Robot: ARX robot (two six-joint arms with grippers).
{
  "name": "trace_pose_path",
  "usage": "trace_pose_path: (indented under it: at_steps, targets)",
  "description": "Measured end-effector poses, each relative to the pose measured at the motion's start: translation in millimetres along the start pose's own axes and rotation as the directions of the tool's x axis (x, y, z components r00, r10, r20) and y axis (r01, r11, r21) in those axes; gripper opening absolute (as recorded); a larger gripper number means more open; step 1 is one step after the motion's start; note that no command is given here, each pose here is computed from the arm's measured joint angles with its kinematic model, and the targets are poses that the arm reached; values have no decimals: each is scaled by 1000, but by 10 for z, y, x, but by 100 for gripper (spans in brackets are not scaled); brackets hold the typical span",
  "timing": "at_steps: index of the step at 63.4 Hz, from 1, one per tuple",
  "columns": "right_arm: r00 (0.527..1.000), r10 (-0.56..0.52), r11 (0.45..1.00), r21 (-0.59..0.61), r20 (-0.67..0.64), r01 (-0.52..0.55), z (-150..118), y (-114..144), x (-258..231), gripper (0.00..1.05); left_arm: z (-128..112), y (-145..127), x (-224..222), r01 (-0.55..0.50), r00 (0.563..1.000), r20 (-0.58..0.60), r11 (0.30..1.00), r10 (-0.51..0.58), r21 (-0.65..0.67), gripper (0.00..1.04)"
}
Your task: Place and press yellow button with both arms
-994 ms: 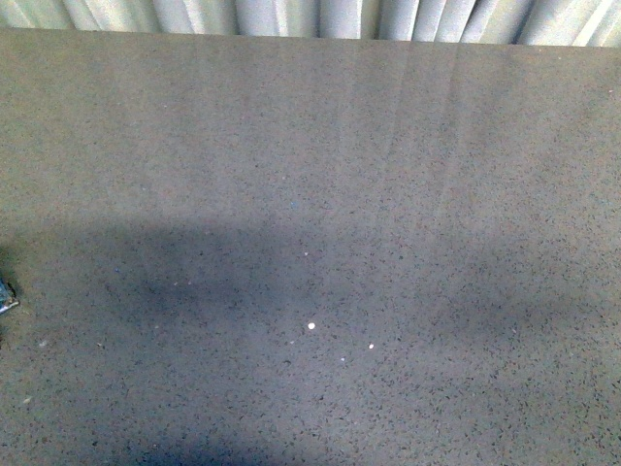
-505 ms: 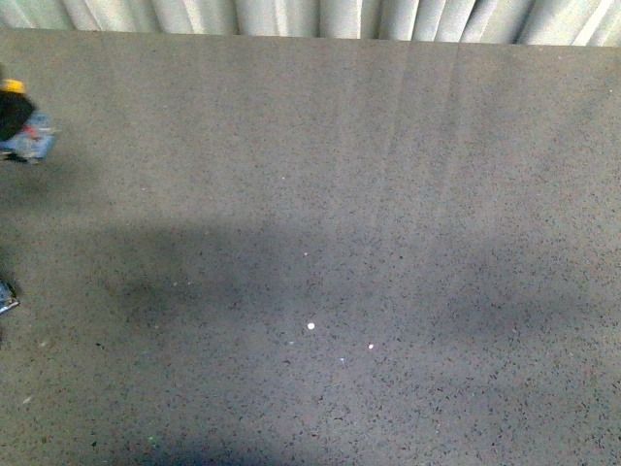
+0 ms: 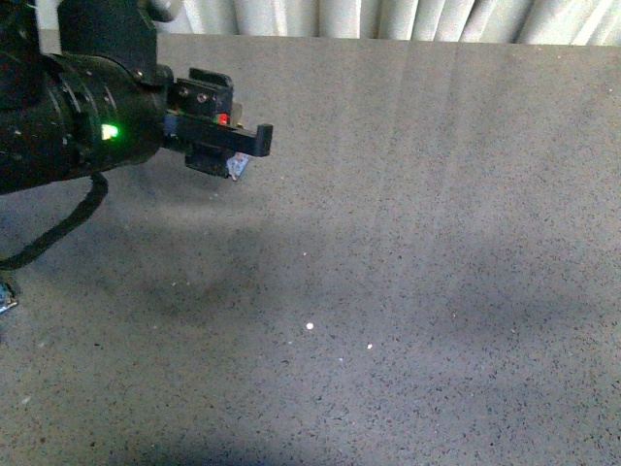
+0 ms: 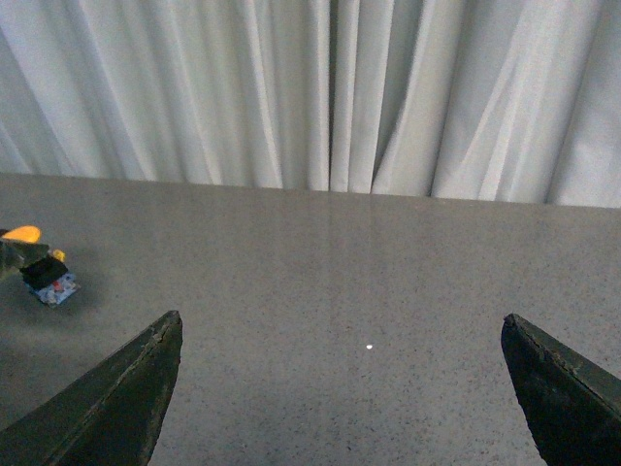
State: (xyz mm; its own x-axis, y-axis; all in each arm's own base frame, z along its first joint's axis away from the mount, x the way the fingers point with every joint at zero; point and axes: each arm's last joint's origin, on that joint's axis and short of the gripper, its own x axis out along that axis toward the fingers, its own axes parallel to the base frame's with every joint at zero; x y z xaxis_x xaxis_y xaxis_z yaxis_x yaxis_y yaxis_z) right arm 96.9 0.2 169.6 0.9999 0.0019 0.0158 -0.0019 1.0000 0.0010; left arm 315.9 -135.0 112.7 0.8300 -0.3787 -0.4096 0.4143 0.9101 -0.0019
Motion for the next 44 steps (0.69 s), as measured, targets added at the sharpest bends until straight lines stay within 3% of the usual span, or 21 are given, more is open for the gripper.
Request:
trace_pose_path:
  at_steps: [44]
  targets:
    - [1000, 0, 1000, 0, 0, 0, 0, 0, 0, 96, -232, -317, 244, 76, 996, -43, 997, -75, 26, 35]
